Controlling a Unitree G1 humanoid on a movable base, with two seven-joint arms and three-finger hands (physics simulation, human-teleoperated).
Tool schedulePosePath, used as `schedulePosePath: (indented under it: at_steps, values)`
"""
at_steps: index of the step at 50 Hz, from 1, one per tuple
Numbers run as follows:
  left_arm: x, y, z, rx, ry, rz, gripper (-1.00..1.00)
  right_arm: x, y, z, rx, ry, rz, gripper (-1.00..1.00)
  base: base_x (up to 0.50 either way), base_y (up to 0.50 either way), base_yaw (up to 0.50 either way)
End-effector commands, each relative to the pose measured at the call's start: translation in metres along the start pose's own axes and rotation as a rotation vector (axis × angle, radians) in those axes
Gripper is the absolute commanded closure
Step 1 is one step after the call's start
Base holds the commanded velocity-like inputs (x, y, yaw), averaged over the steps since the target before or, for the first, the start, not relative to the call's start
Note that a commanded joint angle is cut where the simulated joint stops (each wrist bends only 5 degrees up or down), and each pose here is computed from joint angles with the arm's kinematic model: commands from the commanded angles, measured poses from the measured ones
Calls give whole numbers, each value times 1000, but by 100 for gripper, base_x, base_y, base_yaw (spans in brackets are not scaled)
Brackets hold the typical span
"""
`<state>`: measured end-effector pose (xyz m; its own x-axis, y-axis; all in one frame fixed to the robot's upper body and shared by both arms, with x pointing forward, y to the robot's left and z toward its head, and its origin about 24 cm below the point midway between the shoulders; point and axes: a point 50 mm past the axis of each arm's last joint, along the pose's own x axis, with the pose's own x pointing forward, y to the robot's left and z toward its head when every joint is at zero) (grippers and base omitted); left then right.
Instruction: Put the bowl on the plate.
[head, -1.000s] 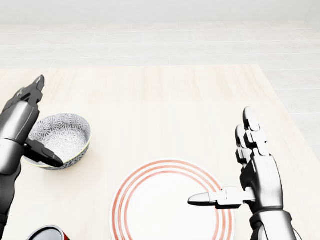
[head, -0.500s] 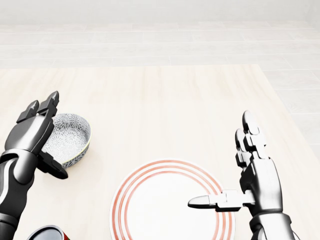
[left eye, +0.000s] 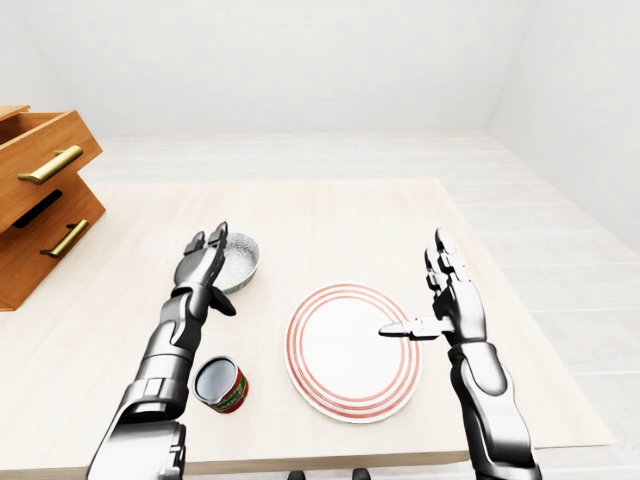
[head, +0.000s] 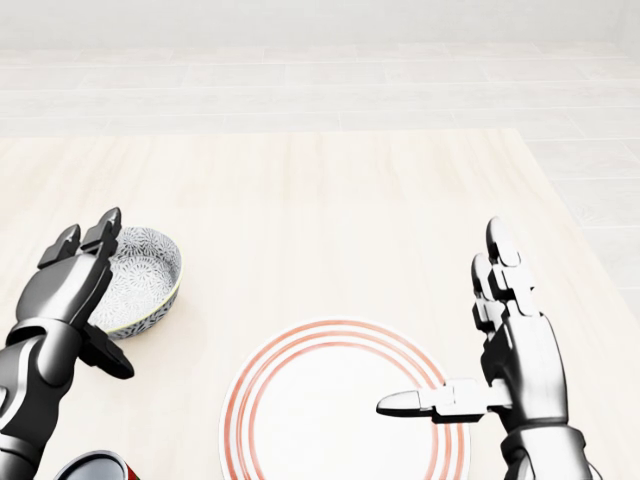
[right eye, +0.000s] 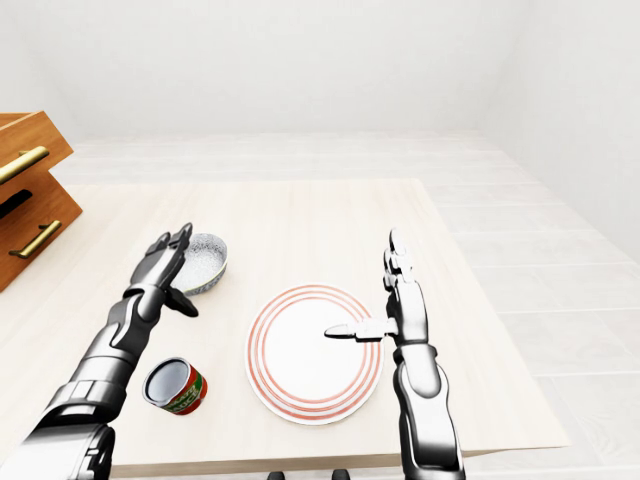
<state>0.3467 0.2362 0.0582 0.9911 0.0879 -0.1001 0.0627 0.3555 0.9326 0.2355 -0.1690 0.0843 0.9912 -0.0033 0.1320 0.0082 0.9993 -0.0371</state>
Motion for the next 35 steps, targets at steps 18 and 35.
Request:
schedulePosePath:
  at_steps: [18,35]
  values:
    - [3,-15,-14,66,70,-8,-100,0,0,-1,-2,5,3,-100,0,0,0]
    - [8,-17,-21,76,126,-16,-100,-3,0,-4,-5,17,1,-100,0,0,0]
